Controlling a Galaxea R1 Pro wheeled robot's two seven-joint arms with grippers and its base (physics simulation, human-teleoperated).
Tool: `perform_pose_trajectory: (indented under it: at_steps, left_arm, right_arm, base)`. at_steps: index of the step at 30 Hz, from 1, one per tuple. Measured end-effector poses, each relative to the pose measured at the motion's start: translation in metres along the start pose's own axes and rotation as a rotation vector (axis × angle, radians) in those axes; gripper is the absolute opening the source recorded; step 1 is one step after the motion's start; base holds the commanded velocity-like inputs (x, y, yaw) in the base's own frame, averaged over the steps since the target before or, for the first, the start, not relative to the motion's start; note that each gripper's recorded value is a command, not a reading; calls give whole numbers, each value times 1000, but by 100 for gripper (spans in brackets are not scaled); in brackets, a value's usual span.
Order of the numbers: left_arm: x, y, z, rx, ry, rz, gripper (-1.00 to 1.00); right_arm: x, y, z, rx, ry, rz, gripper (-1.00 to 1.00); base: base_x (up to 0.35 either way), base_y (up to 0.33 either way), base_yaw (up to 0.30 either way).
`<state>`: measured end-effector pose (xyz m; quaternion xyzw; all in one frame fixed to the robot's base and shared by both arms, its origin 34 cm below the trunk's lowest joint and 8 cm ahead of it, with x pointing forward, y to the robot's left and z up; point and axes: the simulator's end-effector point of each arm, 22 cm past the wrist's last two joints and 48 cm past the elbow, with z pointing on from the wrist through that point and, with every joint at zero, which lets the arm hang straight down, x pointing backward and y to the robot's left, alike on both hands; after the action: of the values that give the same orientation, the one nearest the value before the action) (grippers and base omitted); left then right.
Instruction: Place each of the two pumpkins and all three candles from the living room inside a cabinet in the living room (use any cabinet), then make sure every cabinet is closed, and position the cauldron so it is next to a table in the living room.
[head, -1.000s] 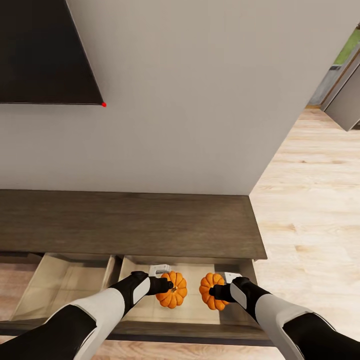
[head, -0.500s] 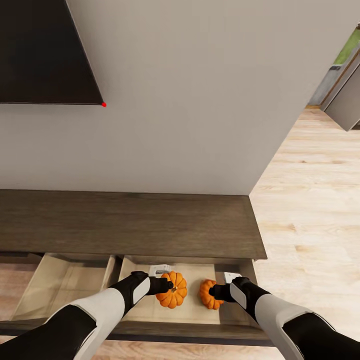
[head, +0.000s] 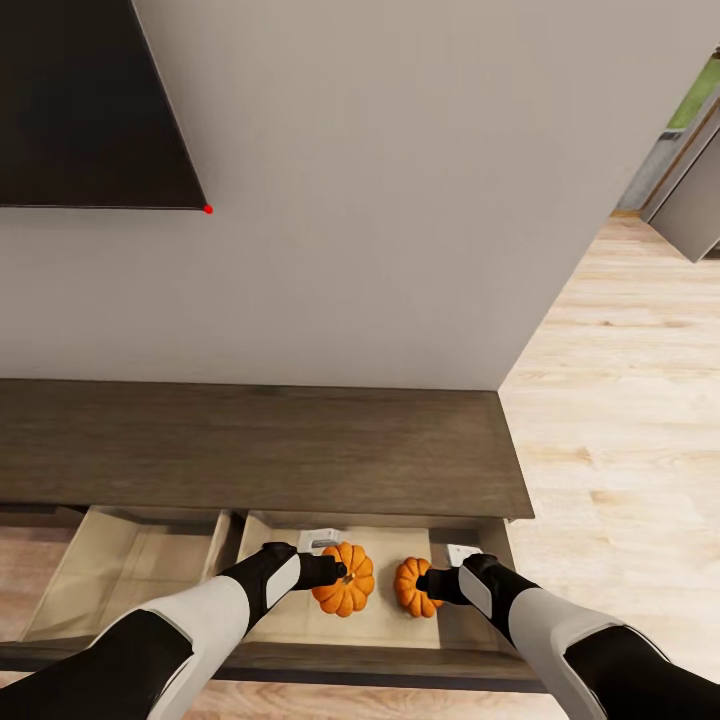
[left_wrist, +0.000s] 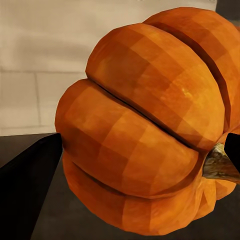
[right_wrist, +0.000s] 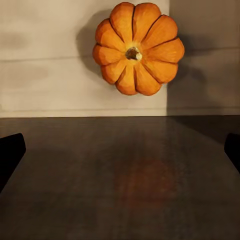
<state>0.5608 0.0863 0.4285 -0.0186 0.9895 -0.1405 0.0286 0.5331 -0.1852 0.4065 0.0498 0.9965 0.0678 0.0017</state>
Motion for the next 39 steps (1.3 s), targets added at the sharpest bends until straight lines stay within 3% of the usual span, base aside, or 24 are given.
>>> perform_pose_trajectory:
  at_steps: [34,39]
  left_arm:
    - [0,0,0,0,0,0,-100]
    - [1,3,8,-1,0,1,-100]
  right_arm:
    - [0,0,0,0,0,0,100]
    - [0,-1,9,0,0,0,100]
  base:
    - [0,0,0]
    - [0,0,0]
